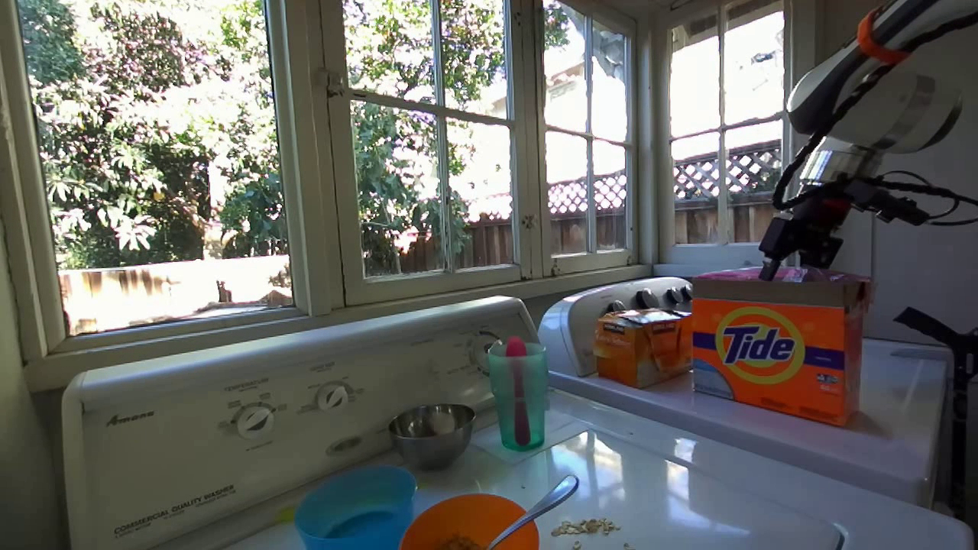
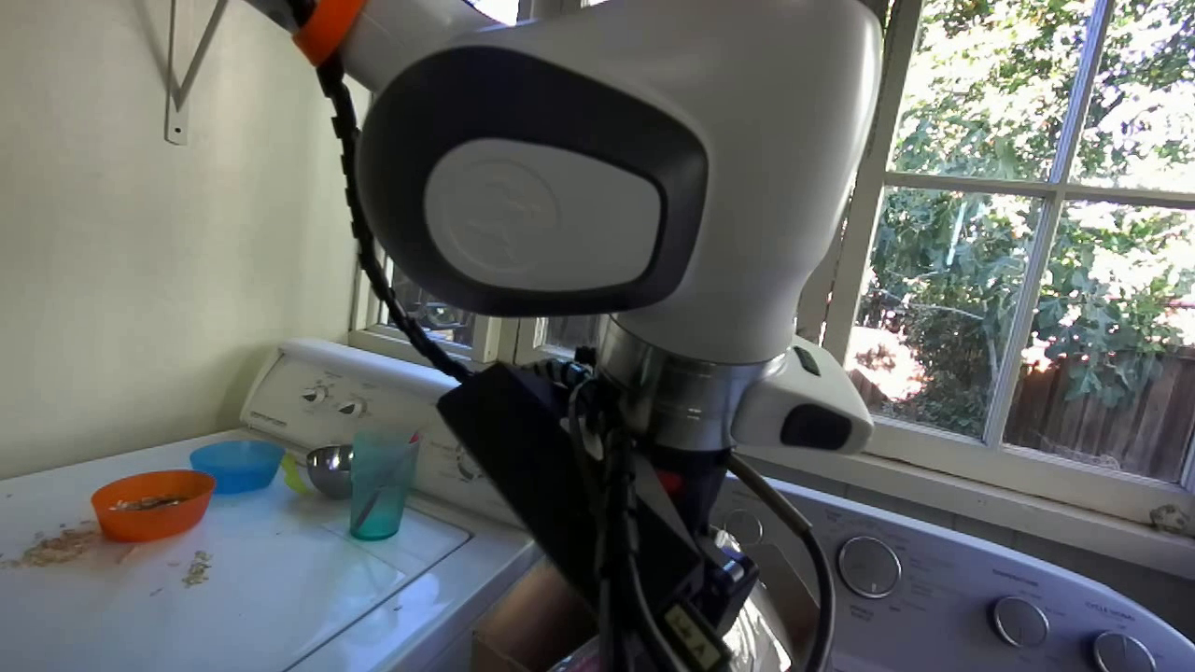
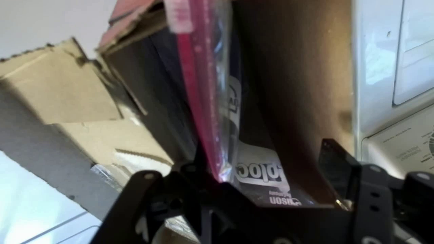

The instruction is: Remove the packet from the box

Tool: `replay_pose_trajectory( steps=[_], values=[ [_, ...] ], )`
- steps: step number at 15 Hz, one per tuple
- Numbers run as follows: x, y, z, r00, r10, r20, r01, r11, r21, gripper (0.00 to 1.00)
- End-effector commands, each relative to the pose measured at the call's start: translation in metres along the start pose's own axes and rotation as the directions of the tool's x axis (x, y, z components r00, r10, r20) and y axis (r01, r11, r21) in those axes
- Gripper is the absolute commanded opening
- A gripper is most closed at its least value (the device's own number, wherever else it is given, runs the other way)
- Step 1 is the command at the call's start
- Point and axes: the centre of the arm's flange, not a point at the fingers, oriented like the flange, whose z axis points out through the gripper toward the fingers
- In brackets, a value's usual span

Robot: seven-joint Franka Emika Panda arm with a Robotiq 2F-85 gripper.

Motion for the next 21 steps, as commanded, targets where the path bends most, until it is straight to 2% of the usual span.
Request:
replay_pose_trajectory(
  steps=[1,4,7,8,13,16,21],
  values=[
    [0.006,0.002,0.003,1.000,0.008,0.013,-0.008,1.000,-0.010,0.53],
    [0.006,0.002,0.003,1.000,0.005,0.012,-0.005,1.000,-0.019,0.27],
    [0.007,0.002,0.004,1.000,0.003,0.014,-0.003,1.000,-0.026,0.05],
    [0.006,0.002,0.003,1.000,0.003,0.014,-0.002,1.000,-0.030,0.00],
    [0.006,-0.005,-0.012,1.000,-0.024,0.003,0.024,0.998,-0.054,0.01],
    [0.010,-0.023,-0.040,0.995,-0.091,-0.037,0.088,0.993,-0.076,0.01],
    [0.020,-0.062,-0.084,0.975,-0.198,-0.104,0.193,0.980,-0.058,0.01]
  ],
)
